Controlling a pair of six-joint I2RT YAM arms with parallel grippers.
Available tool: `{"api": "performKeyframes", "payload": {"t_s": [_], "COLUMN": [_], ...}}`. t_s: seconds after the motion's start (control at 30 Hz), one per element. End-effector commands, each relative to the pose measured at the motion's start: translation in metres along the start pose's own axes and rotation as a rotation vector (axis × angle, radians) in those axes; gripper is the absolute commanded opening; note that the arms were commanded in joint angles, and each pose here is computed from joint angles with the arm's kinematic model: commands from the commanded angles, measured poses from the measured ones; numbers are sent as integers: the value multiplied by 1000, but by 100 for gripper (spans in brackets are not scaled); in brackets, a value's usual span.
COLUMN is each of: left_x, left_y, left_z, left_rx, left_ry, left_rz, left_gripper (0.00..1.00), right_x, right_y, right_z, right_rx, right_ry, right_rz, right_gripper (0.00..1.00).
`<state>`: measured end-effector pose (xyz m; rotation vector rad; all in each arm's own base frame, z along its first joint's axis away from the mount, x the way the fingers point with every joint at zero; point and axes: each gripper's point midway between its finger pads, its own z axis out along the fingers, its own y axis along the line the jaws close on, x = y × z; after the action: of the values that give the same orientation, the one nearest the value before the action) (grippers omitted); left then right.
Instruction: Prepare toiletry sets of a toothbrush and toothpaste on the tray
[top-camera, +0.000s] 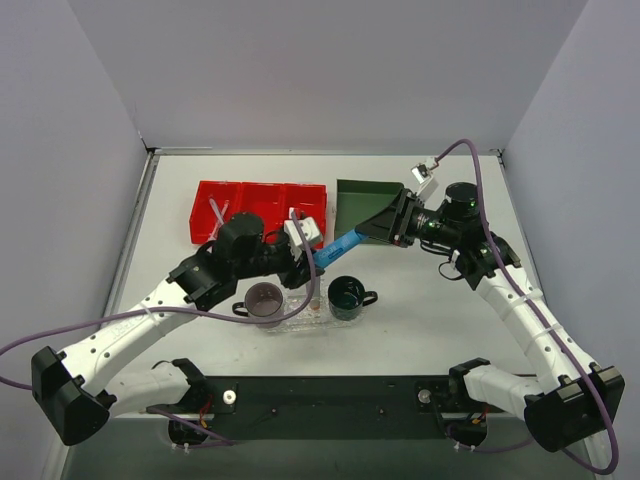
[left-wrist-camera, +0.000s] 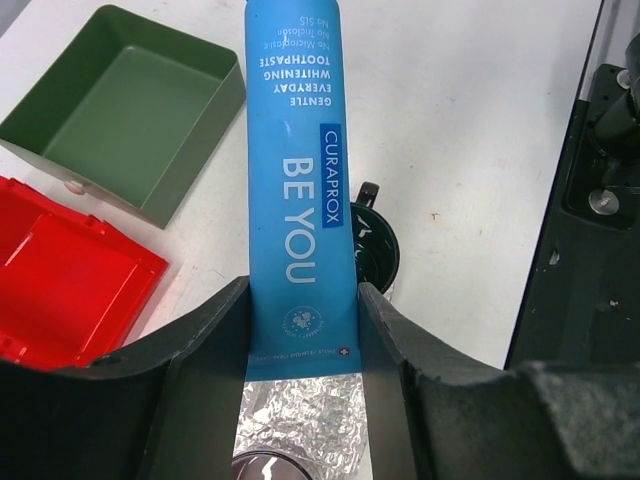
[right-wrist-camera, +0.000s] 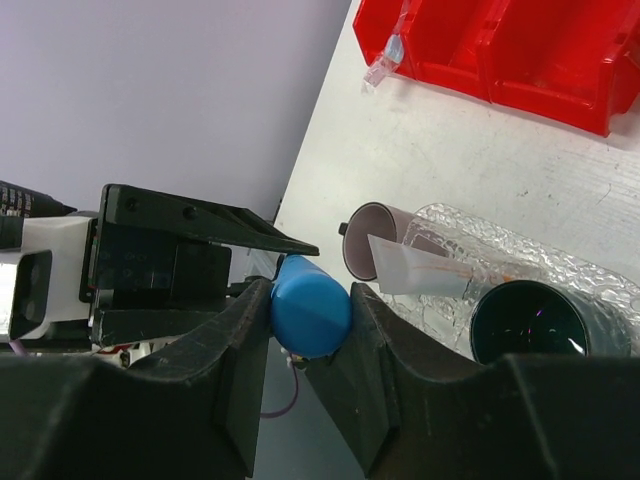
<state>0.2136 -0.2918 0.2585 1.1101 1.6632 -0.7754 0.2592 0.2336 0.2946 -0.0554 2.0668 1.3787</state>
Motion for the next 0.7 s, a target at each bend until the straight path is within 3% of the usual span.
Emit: {"api": "performKeyframes", "payload": {"t_s": [0.0, 0.1, 0.67], "left_x": [-15, -12, 6], "left_y": [3, 6, -1], "left_z": [2, 3, 8], "left_rx": [-41, -85, -232], "left_ry": [-52, -40, 42], "left_rz": [74, 102, 299], "left_gripper": [19, 17, 16], "right_x": [-8, -8, -2], "right_y": [7, -5, -53], "right_z": [-2, 1, 7], "right_rx": [-25, 26, 239], "right_ry": [-41, -53, -77], "right_rz": [3, 49, 181], "right_gripper": [6, 0, 0]}}
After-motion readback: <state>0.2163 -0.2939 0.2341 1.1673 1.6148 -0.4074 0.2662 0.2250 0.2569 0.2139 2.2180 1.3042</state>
